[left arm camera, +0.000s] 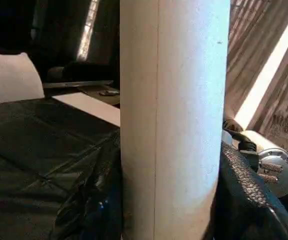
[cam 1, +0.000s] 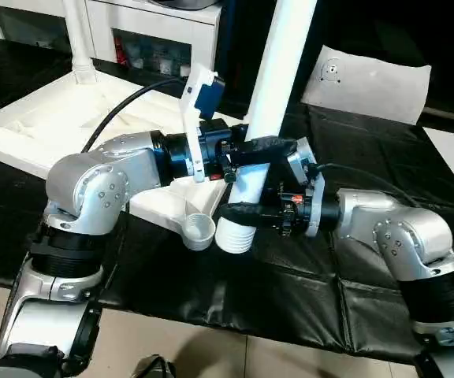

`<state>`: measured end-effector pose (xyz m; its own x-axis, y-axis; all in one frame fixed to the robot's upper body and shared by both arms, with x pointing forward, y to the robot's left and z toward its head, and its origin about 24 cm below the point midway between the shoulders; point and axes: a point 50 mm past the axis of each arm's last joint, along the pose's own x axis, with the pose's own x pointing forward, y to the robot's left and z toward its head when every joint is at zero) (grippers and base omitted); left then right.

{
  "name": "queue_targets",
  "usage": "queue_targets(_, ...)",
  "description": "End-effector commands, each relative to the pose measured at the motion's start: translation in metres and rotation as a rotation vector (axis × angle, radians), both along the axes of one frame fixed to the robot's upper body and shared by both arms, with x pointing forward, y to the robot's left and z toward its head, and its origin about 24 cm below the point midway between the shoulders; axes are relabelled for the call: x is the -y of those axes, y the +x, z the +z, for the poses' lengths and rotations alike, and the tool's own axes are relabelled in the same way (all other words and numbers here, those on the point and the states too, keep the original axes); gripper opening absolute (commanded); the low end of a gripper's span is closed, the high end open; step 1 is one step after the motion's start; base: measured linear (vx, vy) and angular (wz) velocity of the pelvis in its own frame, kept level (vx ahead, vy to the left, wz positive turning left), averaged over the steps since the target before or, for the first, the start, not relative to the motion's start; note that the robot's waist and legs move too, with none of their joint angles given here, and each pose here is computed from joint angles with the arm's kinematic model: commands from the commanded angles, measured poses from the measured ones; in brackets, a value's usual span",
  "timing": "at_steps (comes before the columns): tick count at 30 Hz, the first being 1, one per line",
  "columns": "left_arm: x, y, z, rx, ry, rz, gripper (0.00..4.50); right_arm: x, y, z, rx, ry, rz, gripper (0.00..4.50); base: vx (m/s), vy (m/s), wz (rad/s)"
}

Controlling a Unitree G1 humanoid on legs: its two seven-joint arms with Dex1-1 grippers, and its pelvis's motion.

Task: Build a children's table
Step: Pick table leg

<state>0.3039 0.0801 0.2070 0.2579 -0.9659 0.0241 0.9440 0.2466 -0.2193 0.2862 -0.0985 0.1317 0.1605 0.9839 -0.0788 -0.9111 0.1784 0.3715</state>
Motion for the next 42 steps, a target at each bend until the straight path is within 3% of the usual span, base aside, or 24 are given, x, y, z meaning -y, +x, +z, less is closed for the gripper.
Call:
queue_targets(1,0.013,-0.006,0.007,0.048,0.011,-0.071,1.85,0.002,0.000,-0.001,-0.027,0.025,0.002,1.93,0.000,0.000,0.00)
queue_targets(13,0.013,-0.007,0.013,0.013,-0.085,-0.064,1.85,0.000,-0.001,-0.007,-0.043,0.043,-0.019,1.91,0.000,0.000,0.00)
queue_targets(14,0.013,-0.009,0.014,0.009,-0.092,-0.084,2.41,0.000,-0.001,-0.007,-0.043,0.042,-0.020,1.91,0.000,0.000,0.00)
queue_targets(15,0.013,-0.010,0.015,0.006,-0.106,-0.091,2.41,0.000,-0.001,-0.008,-0.042,0.039,-0.022,1.91,0.000,0.000,0.00)
queue_targets(21,0.015,-0.014,0.029,-0.039,-0.301,-0.112,2.55,0.000,-0.002,-0.012,-0.042,0.024,-0.028,1.91,0.000,0.000,0.00)
queue_targets(26,0.023,-0.021,0.028,-0.041,-0.371,-0.107,2.55,-0.004,-0.002,-0.018,-0.034,0.011,-0.048,1.91,0.000,0.000,0.00)
queue_targets(29,0.029,-0.027,0.023,-0.001,-0.350,-0.092,2.55,-0.007,-0.001,-0.020,-0.027,0.007,-0.063,1.91,0.000,0.000,0.00)
queue_targets(34,0.035,-0.023,0.010,0.054,-0.196,-0.018,2.55,-0.011,-0.002,-0.023,-0.010,-0.007,-0.073,1.91,0.000,0.000,0.00)
queue_targets(42,0.032,-0.031,0.008,0.064,-0.171,-0.086,2.55,-0.013,0.002,-0.030,0.031,-0.055,-0.117,1.91,0.000,0.000,0.00)
